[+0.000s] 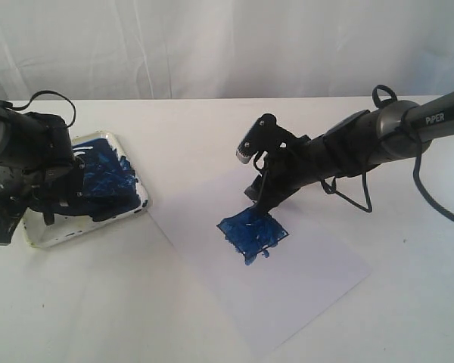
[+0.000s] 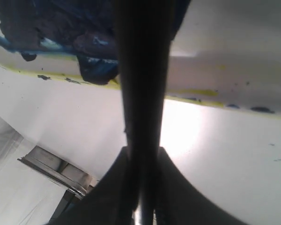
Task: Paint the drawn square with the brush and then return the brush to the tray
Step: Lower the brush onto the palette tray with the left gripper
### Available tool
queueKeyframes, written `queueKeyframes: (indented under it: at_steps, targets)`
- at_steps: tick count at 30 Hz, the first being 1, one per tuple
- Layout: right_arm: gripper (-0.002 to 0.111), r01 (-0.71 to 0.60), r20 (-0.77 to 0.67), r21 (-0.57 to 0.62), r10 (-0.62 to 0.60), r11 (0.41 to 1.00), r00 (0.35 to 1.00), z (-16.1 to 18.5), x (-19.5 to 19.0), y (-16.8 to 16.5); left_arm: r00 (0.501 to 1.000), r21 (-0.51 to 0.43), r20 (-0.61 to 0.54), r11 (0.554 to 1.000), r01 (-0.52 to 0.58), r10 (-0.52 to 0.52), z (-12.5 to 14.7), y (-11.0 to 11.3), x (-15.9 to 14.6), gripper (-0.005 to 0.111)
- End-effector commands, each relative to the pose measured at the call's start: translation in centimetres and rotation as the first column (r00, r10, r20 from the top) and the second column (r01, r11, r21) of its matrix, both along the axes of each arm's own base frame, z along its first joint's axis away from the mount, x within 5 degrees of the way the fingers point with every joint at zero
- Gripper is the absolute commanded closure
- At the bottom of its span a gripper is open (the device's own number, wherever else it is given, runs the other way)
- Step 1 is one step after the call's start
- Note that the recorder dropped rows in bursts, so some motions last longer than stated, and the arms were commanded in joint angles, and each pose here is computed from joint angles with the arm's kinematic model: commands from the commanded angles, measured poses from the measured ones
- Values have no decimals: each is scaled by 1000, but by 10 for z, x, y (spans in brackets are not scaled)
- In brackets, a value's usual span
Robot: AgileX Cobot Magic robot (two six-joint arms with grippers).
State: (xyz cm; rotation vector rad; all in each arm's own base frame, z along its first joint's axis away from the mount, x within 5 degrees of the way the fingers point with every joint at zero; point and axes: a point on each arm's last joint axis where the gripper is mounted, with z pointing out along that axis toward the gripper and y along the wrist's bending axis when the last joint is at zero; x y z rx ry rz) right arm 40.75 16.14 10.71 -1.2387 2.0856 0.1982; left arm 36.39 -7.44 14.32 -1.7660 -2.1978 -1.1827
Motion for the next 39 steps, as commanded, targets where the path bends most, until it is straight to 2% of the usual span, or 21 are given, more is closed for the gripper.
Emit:
queueKeyframes:
  at_steps: [1,9,12,16,25,32,36,39]
  targets:
    - [57,-13,-10,-46,13,999,1000,-12,-3,-4,1000,-3,-4,1000,-22,22,-1,2,-1,107]
    - [57,-13,-10,-46,13,999,1000,-12,-3,-4,1000,-61,1,998,-15,15,-4,-2,0,106]
    - [57,-13,-10,-46,13,999,1000,-12,-3,-4,1000,-62,-1,998,-19,19,-4,-2,0,96]
    - [57,-13,-10,-46,13,999,1000,-12,-3,-4,1000,-57,1,998,-13,13,-4,-2,0,77]
    - [57,-13,-10,-46,13,999,1000,-12,-3,-4,1000,-48,0,999,-15,15,-4,-1,0,61]
    - [57,-8,-5,-50,8,999,1000,-11,-2,-4,998,108,25,993,-55,53,11,10,-2,59]
    - [57,11,-13,-39,-12,999,1000,-11,-2,-4,990,63,110,993,-100,93,27,11,-3,59]
    - [57,25,-2,-48,-25,999,1000,-11,-1,-5,977,-30,181,994,-106,110,39,8,-3,59]
